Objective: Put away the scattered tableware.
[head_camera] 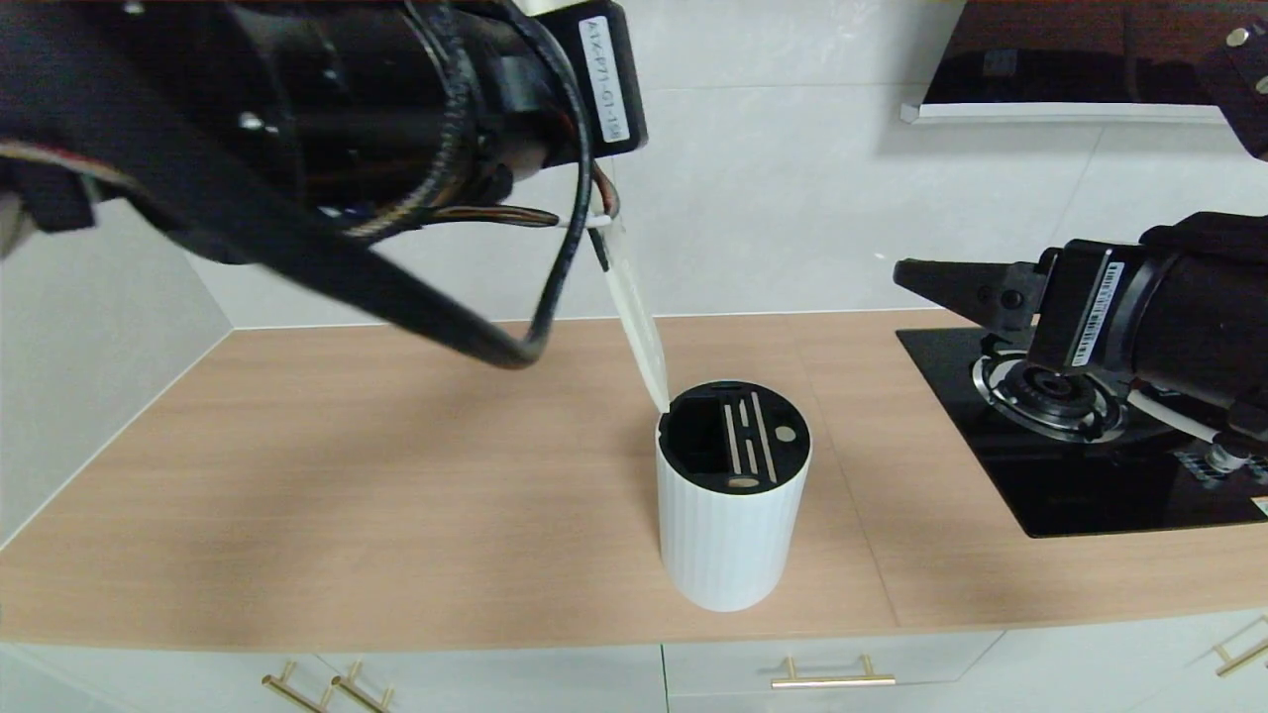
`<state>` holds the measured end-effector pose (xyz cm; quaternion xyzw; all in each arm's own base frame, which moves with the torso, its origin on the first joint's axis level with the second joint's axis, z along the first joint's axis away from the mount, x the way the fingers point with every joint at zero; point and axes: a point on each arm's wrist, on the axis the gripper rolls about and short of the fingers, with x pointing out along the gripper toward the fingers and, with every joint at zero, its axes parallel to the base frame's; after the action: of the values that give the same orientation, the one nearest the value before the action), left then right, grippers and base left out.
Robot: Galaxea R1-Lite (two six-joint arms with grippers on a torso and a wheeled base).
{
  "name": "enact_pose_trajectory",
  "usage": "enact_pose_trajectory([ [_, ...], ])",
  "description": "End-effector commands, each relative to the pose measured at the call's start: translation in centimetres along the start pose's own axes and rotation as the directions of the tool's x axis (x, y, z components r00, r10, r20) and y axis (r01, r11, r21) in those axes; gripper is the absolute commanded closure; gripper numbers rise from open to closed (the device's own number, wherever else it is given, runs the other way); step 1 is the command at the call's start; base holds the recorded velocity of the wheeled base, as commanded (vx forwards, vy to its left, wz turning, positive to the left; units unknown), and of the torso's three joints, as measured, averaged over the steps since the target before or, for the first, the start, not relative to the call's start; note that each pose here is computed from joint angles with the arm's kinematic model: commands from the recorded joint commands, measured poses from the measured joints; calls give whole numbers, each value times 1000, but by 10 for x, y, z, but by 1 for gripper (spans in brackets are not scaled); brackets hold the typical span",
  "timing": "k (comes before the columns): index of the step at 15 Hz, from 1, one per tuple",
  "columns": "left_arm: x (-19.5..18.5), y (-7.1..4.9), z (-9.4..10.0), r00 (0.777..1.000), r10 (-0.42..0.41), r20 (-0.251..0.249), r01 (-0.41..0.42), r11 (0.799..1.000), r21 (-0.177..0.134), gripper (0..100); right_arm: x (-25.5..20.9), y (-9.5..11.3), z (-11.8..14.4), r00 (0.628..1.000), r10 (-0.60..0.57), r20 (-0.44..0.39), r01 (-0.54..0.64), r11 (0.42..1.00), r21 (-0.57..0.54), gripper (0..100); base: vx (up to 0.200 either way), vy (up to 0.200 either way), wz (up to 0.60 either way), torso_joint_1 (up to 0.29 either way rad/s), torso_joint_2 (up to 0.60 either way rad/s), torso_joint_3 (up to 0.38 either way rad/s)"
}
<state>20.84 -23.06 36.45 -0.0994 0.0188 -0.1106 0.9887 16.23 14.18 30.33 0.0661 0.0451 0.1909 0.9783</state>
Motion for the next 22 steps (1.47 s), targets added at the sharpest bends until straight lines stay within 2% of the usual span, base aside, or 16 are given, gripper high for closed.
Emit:
enact_pose_trajectory([
  [1,18,-23,-22,999,-1,-36,2,999,33,100,6,-3,-3,1000,-17,-12,17,1000,-4,0,0,0,0,0,0,0],
  [3,27,-34,-39,998,31,-58,-27,998,61,100,9,-5,-4,999,-26,-18,26,1000,-5,0,0,0,0,0,0,0],
  [5,37,-40,-54,995,66,-71,-61,995,81,100,11,-5,-5,999,-28,-22,28,1000,-7,0,0,0,0,0,0,0],
  [6,40,-42,-58,995,73,-70,-67,994,81,100,12,-5,-6,999,-29,-27,29,1000,-7,0,0,0,0,0,0,0],
  [8,44,-45,-58,996,79,-33,-78,996,51,100,16,-5,-8,999,-39,-35,38,999,-10,0,0,0,0,0,0,0],
  [9,44,-45,-58,996,79,-31,-77,996,49,100,16,-5,-8,999,-39,-37,38,999,-11,0,0,0,0,0,0,0],
  [13,48,-46,-67,994,99,-41,-96,993,70,100,18,-5,-10,998,-40,-42,39,999,-13,0,0,0,0,0,0,0],
  [22,57,-49,-81,991,116,-60,-110,990,90,100,20,-5,-12,998,-41,-49,40,999,-16,0,0,0,0,0,0,0],
])
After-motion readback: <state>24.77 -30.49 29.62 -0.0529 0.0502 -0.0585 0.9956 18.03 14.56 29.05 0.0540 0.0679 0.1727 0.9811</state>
